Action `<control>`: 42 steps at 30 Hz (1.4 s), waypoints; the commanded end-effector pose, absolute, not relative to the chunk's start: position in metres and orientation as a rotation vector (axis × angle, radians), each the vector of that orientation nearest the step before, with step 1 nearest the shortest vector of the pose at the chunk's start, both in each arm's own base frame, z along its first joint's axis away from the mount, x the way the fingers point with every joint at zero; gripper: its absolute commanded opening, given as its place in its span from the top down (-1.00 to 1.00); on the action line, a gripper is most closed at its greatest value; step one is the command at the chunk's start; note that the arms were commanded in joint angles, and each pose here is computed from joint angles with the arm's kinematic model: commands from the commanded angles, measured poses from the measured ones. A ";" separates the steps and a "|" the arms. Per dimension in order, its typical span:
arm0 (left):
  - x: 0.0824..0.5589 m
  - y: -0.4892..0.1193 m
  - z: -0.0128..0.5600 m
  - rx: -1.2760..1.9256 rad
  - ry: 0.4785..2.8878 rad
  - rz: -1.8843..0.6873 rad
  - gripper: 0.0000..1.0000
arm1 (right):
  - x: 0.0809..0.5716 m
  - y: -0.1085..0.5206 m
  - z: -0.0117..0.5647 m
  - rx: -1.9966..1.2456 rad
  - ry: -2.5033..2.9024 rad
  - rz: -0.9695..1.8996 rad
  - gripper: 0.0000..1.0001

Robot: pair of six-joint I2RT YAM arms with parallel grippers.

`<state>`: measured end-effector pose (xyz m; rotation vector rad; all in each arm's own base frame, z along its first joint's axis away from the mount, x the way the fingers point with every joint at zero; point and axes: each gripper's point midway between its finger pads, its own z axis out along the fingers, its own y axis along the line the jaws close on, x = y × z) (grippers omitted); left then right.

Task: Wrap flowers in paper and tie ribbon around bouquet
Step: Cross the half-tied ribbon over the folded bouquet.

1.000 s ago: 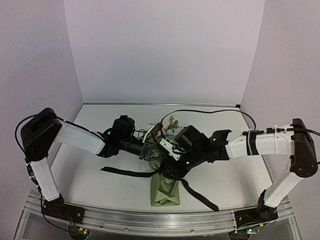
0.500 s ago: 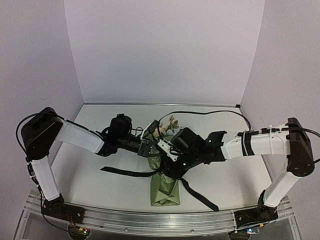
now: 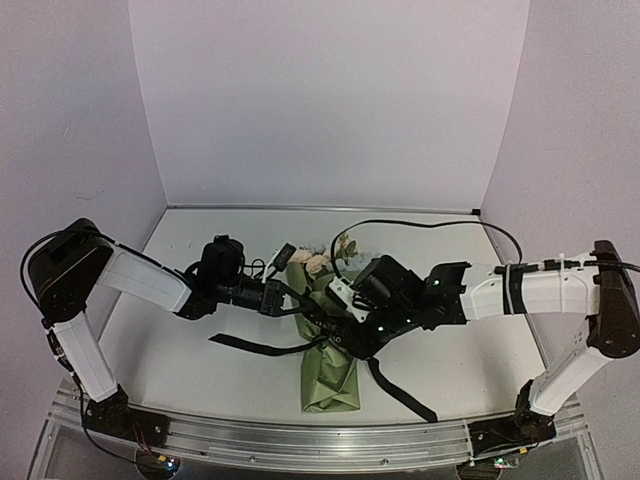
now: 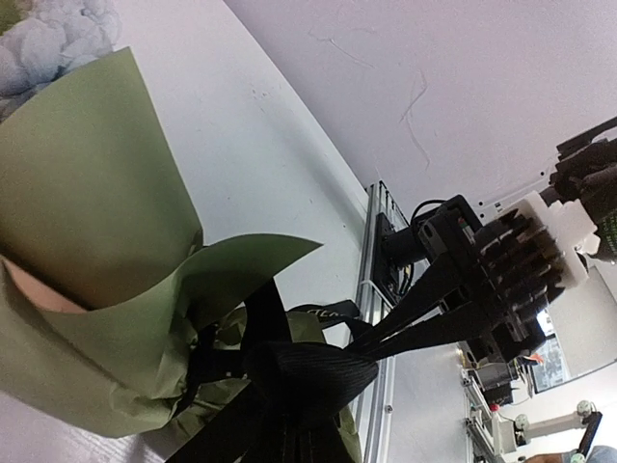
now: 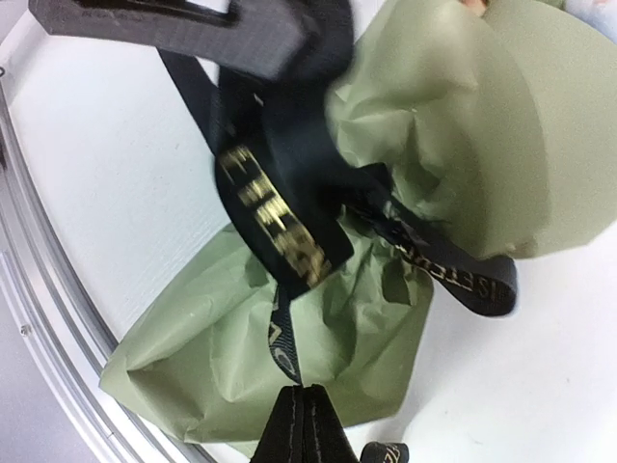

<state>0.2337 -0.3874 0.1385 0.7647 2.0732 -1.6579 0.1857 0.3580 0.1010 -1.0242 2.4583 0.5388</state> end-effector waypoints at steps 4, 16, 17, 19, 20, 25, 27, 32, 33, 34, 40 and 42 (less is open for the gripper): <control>0.241 -0.361 0.153 0.672 2.038 -1.579 1.00 | 0.180 0.333 0.105 -0.915 2.512 0.501 1.00; 0.233 -0.332 0.133 0.624 2.120 -1.513 1.00 | 0.186 0.286 0.083 -0.802 2.590 0.320 1.00; 0.231 -0.330 0.133 0.622 2.121 -1.509 1.00 | 0.189 0.285 0.084 -0.791 2.582 0.294 1.00; 0.229 -0.326 0.127 0.604 2.143 -1.488 1.00 | 0.197 0.280 0.083 -0.760 2.574 0.252 1.00; 0.228 -0.323 0.123 0.591 2.159 -1.474 1.00 | 0.201 0.278 0.083 -0.742 2.573 0.234 1.00; 0.221 -0.316 0.110 0.556 2.214 -1.465 1.00 | 0.210 0.286 0.089 -0.715 2.581 0.281 1.00; 0.219 -0.314 0.106 0.536 2.236 -1.471 1.00 | 0.211 0.293 0.093 -0.718 2.580 0.308 1.00; 0.212 -0.312 0.090 0.479 2.302 -1.444 1.00 | 0.217 0.298 0.094 -0.700 2.577 0.295 1.00; 0.207 -0.316 0.089 0.496 2.308 -1.450 0.98 | 0.216 0.302 0.095 -0.708 2.580 0.318 1.00; 0.203 -0.320 0.087 0.511 2.316 -1.447 0.95 | 0.215 0.306 0.096 -0.716 2.582 0.337 1.00; 0.201 -0.328 0.074 0.478 2.359 -1.371 0.87 | 0.209 0.323 0.101 -0.771 2.563 0.391 1.00; 0.207 -0.325 0.072 0.436 2.364 -1.329 0.79 | 0.212 0.325 0.101 -0.758 2.558 0.386 1.00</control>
